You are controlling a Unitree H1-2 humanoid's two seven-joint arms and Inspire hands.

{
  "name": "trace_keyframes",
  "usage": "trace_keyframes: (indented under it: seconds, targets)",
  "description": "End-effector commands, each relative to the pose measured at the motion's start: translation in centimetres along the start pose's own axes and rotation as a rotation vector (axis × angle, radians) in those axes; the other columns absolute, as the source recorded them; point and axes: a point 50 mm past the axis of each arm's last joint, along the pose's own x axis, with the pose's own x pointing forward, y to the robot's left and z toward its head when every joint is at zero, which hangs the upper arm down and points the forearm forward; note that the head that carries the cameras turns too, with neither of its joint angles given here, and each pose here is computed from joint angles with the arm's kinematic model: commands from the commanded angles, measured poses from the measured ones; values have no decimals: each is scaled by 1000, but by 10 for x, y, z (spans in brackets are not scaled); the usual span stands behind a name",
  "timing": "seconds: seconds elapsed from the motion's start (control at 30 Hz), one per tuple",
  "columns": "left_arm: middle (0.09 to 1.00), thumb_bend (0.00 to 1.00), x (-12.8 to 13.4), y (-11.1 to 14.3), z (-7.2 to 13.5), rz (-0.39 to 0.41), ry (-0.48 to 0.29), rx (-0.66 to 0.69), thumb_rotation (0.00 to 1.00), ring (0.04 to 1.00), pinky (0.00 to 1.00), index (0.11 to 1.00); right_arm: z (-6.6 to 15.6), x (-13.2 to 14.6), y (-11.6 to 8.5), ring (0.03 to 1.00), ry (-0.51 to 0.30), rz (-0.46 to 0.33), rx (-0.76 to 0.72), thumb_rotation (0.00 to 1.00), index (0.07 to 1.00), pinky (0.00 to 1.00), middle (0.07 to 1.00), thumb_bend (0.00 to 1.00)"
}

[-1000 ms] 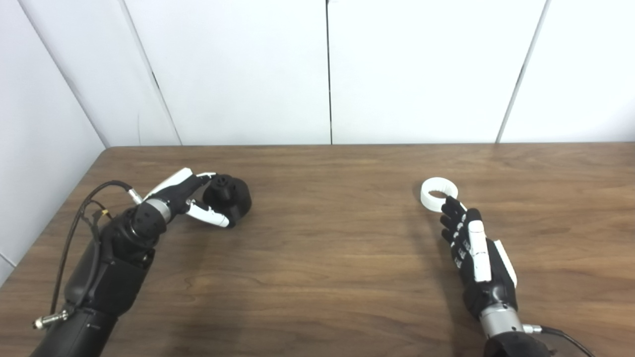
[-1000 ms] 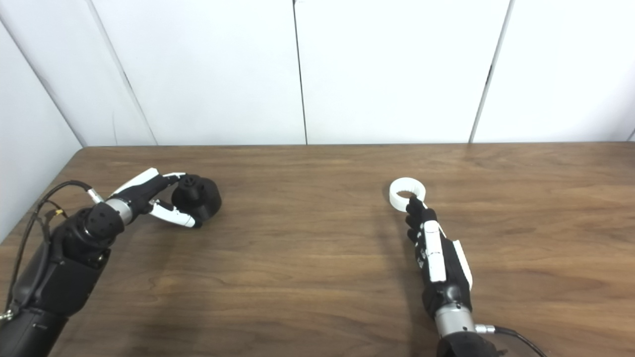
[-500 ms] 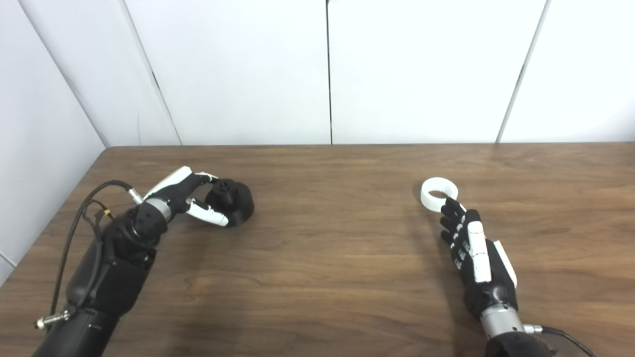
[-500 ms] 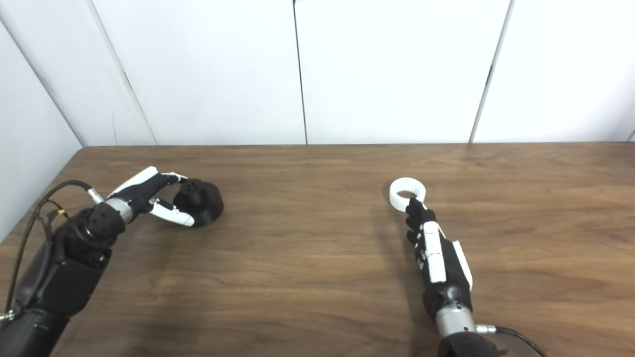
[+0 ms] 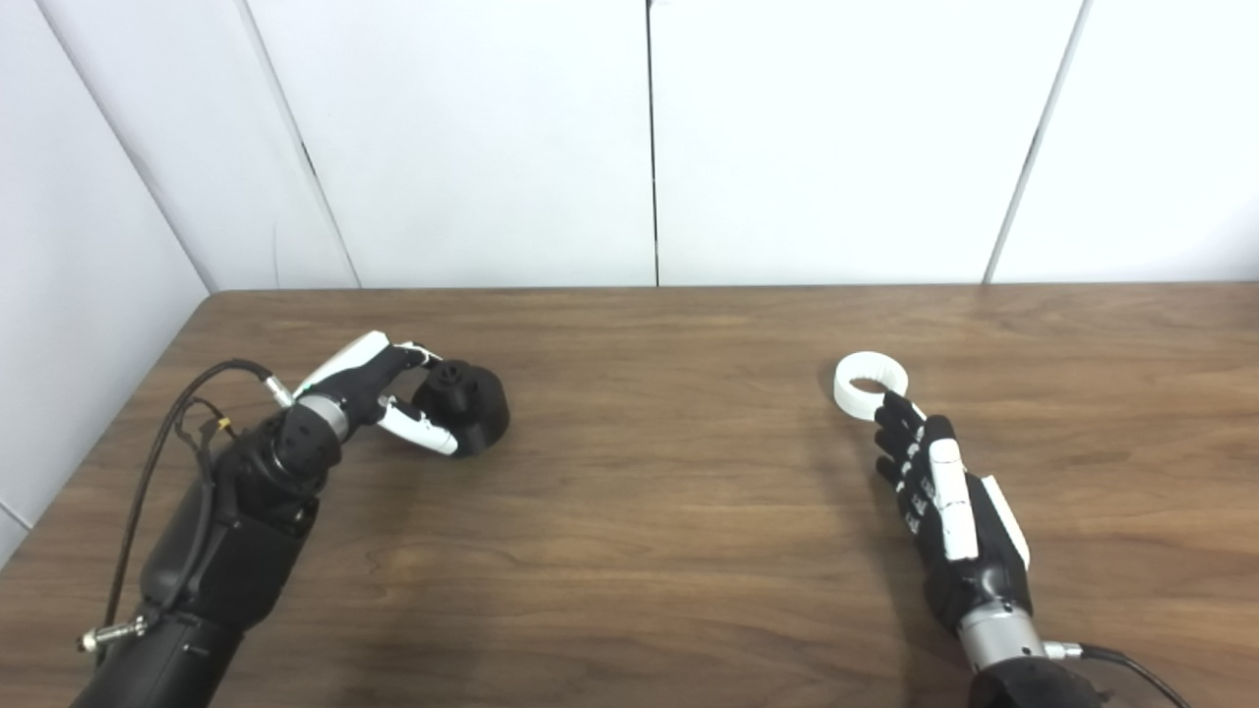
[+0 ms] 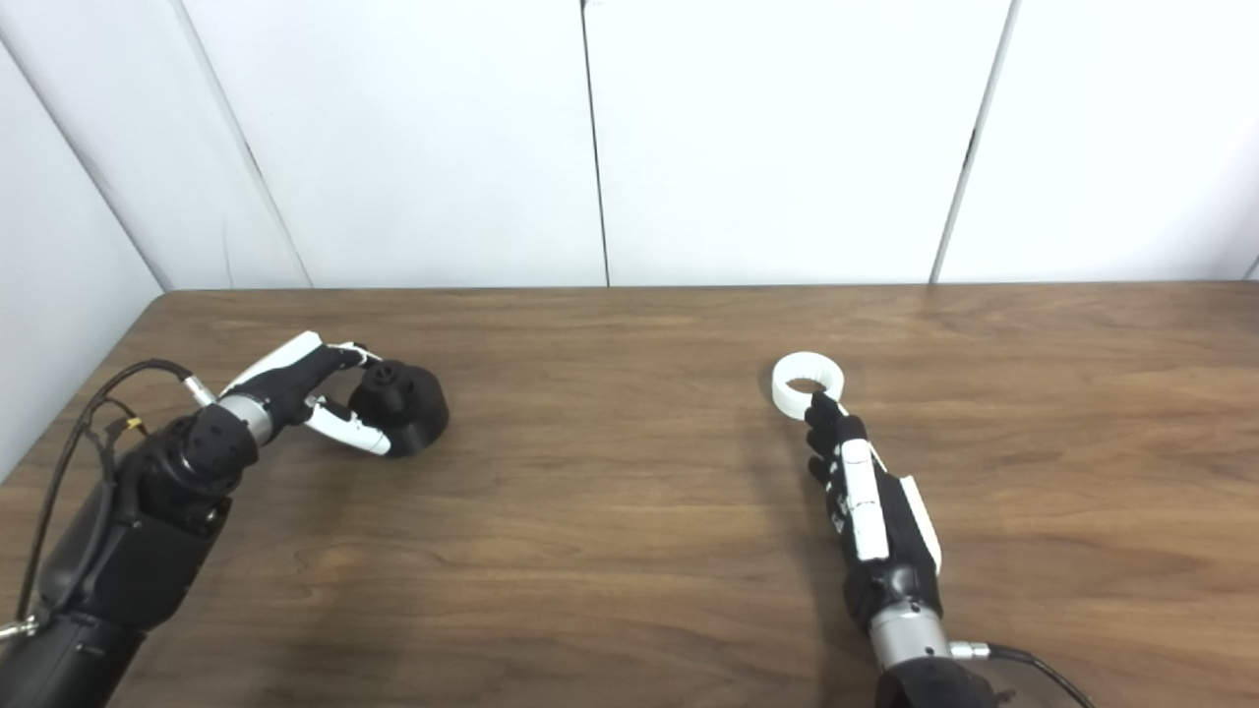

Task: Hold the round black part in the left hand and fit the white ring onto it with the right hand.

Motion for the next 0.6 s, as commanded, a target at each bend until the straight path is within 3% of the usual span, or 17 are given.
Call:
trace_keyframes:
  seconds: [0.0, 0.57]
  targets:
    - [998, 850, -2, 24, 12, 90, -39, 22, 154, 1000, 973, 757, 18, 9, 7, 949, -74, 35, 1, 1000, 914, 965, 923, 569]
    - [1000, 858, -9, 5, 17, 85, -73, 3, 182, 1000, 998, 746, 18, 9, 8, 956, -66, 35, 2, 1000, 918, 978, 927, 575]
